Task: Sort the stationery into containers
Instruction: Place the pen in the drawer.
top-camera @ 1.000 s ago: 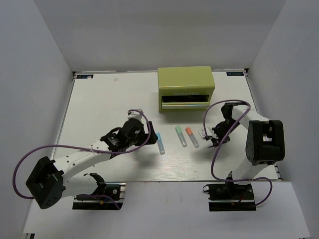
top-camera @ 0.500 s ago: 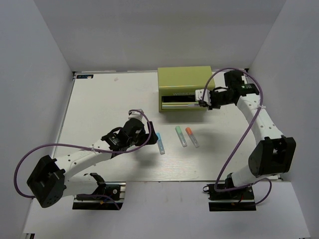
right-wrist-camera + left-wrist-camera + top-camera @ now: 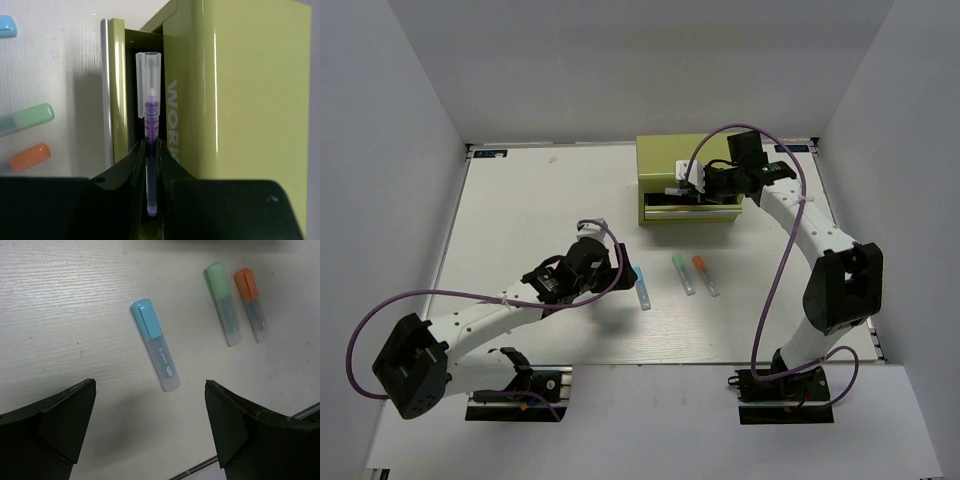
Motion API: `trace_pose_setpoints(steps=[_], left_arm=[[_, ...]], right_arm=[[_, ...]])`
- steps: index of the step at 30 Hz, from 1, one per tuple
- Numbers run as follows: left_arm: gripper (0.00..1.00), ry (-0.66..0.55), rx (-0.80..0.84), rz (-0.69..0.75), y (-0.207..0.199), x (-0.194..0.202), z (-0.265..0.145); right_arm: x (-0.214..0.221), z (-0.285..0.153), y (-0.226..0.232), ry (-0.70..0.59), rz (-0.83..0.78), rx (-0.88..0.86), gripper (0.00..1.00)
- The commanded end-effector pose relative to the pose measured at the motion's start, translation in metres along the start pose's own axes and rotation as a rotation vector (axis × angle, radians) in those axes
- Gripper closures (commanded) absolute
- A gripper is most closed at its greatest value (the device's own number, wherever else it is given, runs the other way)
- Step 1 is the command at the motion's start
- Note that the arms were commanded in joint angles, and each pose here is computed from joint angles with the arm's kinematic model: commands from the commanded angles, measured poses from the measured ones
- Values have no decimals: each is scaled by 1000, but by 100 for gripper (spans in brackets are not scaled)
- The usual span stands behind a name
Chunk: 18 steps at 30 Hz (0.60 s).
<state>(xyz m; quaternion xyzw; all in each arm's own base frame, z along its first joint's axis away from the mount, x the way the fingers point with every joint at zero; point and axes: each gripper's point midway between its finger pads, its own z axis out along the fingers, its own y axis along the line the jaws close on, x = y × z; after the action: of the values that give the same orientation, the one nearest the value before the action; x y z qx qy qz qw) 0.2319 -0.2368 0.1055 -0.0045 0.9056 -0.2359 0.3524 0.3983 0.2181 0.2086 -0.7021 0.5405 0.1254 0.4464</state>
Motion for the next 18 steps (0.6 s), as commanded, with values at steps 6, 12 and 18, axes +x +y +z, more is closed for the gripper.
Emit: trace_pose_setpoints(steps=[6,12,18], left_arm=[[0,-59,44,-14,-11,-19,-13],[0,-58,31,-13,-7,-16,-12],[0,-58,31,-13,-7,-16,-9]], right_arm=[[11,8,-30,69,-51,162,59],[-7,-1,-10,7,-61,81,56],[-19,-5,48,-85,-97,-161,100]])
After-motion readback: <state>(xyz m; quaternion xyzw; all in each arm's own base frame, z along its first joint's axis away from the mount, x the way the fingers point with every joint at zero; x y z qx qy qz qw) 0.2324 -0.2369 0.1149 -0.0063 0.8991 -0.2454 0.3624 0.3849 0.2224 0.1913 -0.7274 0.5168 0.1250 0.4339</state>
